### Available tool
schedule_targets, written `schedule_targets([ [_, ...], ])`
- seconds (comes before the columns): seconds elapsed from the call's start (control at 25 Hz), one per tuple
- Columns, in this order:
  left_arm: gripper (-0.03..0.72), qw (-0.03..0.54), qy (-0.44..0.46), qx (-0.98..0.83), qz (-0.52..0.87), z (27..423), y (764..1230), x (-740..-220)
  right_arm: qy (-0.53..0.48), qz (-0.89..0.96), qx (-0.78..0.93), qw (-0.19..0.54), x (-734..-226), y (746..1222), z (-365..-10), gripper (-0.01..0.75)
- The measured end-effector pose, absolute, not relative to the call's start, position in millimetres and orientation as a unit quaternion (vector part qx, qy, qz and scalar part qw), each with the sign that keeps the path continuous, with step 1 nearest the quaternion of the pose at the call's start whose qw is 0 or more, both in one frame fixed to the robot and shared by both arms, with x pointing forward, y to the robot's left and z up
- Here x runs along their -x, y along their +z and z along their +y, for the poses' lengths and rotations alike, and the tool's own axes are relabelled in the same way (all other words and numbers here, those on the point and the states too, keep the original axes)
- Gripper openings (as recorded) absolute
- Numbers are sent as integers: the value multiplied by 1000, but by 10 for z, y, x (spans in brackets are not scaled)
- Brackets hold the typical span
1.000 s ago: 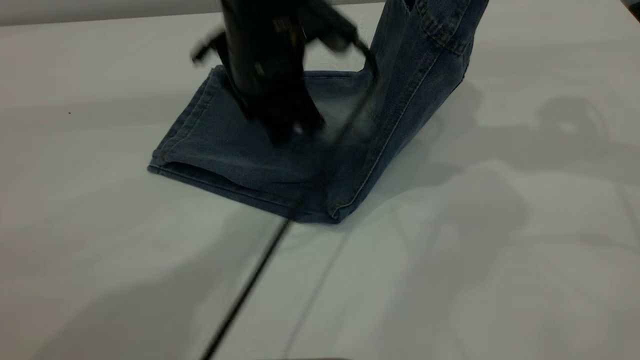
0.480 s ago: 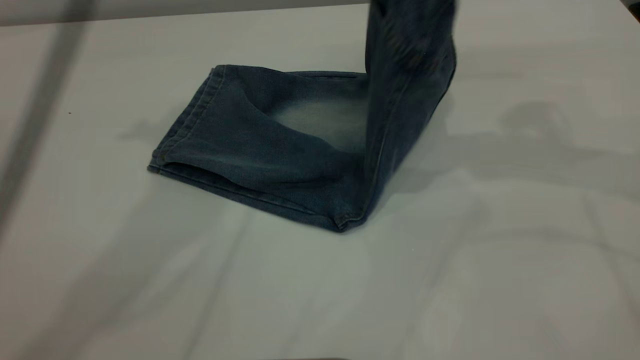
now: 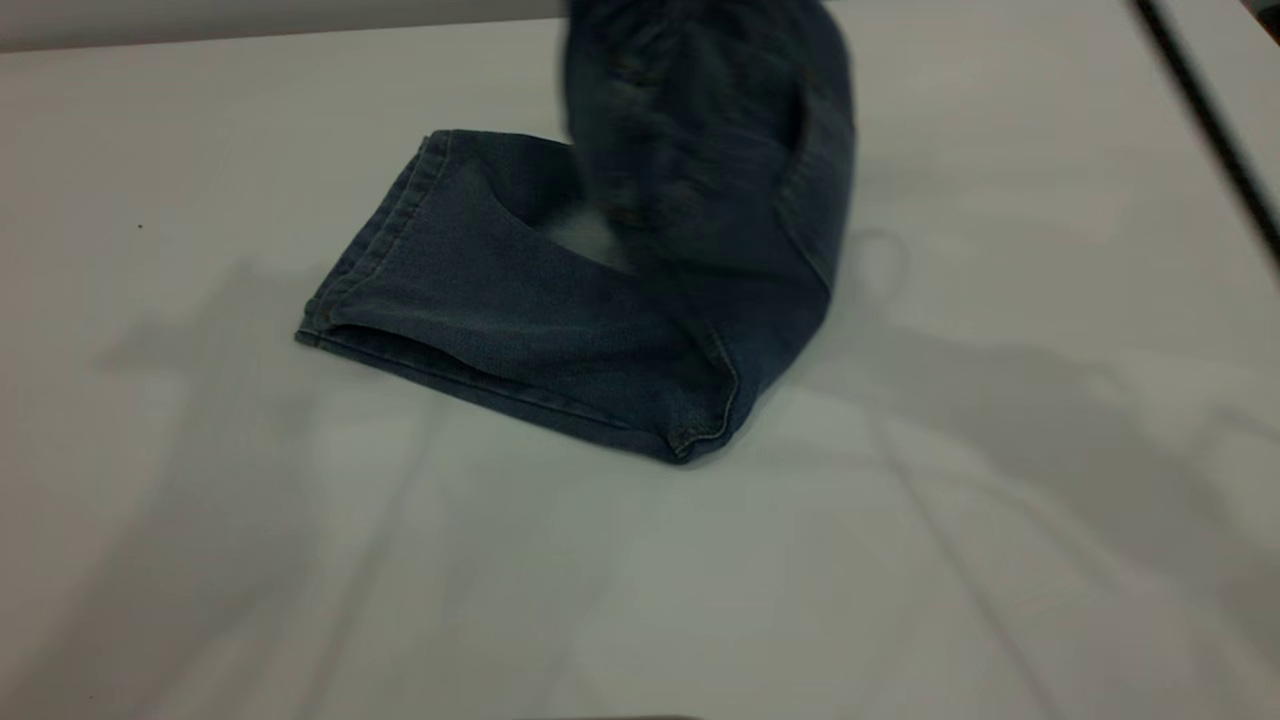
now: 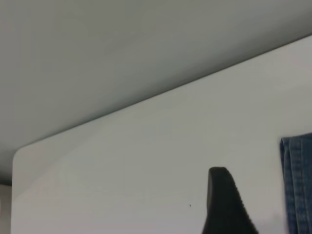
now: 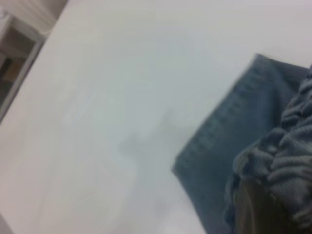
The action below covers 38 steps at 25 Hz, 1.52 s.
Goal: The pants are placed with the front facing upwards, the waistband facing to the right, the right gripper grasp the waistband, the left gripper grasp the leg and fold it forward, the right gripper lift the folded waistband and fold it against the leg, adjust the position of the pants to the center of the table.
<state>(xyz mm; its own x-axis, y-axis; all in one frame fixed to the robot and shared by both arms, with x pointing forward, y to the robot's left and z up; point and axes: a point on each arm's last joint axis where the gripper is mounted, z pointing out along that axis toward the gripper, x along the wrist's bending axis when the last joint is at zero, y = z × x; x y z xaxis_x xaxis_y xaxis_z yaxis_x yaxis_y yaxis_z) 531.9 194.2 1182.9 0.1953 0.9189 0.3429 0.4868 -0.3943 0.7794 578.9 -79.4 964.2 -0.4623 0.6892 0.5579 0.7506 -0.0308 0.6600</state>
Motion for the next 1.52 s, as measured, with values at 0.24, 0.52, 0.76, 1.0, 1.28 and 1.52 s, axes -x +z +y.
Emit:
schedule_targets([
  [0.24,380,261,396,-728,495,1939,11805,-5304,-499,-712,492,53,-5839,9512,-356,42],
  [0.52,380,265,380,-733,499,1920,11786,-5291,-501,-717,481,62,-5934,9378,-74,49],
  [0.76,380,264,379,-735,497,1919,11784,-5290,-503,-714,482,63,-6063,9270,17,127],
  [1.0,380,262,380,-737,494,1921,11785,-5288,-513,-728,449,65,-6030,9335,207,513],
  [1.28,380,268,387,-734,489,1949,11851,-5234,-488,-769,406,73,-5809,9662,668,645],
  [1.52,380,286,408,-721,482,2032,12025,-5091,-362,-786,493,94,-5791,9702,656,566],
])
